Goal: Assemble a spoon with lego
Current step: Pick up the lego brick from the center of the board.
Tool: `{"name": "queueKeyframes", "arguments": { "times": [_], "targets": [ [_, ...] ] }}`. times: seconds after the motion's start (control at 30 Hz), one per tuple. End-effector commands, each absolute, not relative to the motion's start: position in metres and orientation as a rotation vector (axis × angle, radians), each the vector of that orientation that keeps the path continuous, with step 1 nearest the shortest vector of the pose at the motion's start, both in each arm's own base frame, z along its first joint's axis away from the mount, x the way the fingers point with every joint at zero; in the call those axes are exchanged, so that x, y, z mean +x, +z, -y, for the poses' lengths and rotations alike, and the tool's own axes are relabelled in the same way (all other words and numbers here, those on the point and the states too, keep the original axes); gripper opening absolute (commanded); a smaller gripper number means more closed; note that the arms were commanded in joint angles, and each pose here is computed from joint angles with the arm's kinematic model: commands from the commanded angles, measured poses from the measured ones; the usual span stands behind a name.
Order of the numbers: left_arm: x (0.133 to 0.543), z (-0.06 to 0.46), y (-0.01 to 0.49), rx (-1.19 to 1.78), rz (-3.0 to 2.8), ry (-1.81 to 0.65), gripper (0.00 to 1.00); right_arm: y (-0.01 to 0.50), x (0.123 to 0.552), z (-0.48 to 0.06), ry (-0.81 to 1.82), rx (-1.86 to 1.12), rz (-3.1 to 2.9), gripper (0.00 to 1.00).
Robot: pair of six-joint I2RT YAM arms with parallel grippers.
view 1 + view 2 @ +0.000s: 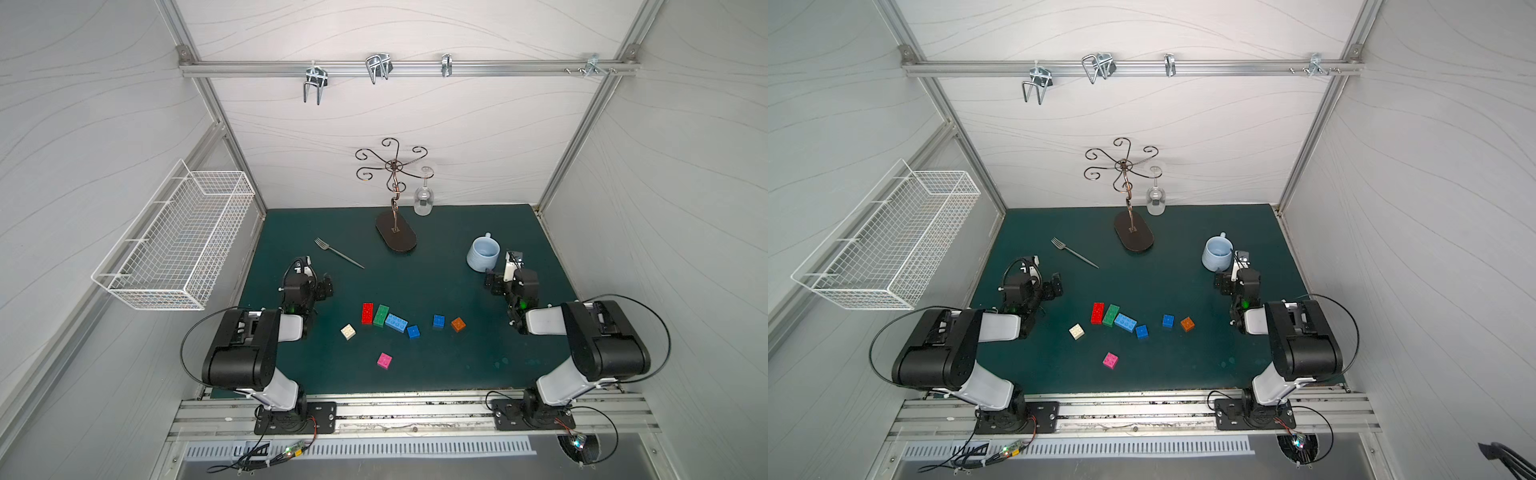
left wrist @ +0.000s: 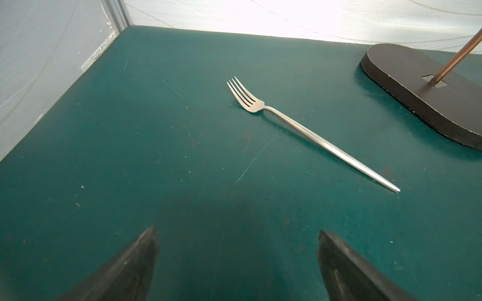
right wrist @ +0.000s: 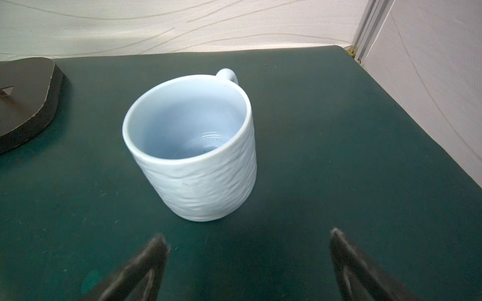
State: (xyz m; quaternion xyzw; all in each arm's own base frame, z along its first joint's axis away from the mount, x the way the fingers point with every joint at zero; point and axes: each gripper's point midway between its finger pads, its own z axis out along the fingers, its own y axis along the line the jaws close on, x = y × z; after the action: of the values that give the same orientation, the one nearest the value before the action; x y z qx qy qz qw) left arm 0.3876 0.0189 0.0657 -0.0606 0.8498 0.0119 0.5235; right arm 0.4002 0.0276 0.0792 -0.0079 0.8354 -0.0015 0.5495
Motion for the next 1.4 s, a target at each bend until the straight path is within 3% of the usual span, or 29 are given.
{"name": "queueKeyframes", "arguments": {
  "times": [0.0, 0.63, 0.8, 0.97, 1.1, 1.27, 1.37],
  "targets": [
    [0.402, -0.020, 0.089, -0.134, -1.955, 0.025, 1.00, 0.083, 0.401, -0.028, -0.003, -0.031, -1.968, 0.99],
    [0.402, -0.021, 0.089, -0.135, -1.956, 0.020, 1.00, 0.082, 0.401, -0.029, 0.016, -0.044, -1.973, 0.99],
    [0.406, -0.003, 0.115, -0.058, -2.058, 0.103, 1.00, 0.108, 0.395, -0.031, -0.069, -0.035, -1.943, 0.99],
    [0.389, 0.011, 0.155, -0.156, -2.093, -0.043, 1.00, 0.138, 0.358, -0.063, -0.163, -0.068, -2.125, 0.99],
    [0.365, 0.038, 0.168, -0.113, -2.139, -0.147, 1.00, 0.153, 0.308, -0.105, 0.010, -0.078, -2.302, 0.99],
    [0.344, 0.066, 0.183, -0.106, -2.191, -0.250, 1.00, 0.129, 0.249, -0.126, 0.156, 0.102, -2.679, 0.99],
    [0.331, 0.093, 0.181, -0.069, -2.199, -0.346, 1.00, 0.113, 0.237, -0.144, 0.219, 0.107, -2.808, 0.99]
  ]
}}
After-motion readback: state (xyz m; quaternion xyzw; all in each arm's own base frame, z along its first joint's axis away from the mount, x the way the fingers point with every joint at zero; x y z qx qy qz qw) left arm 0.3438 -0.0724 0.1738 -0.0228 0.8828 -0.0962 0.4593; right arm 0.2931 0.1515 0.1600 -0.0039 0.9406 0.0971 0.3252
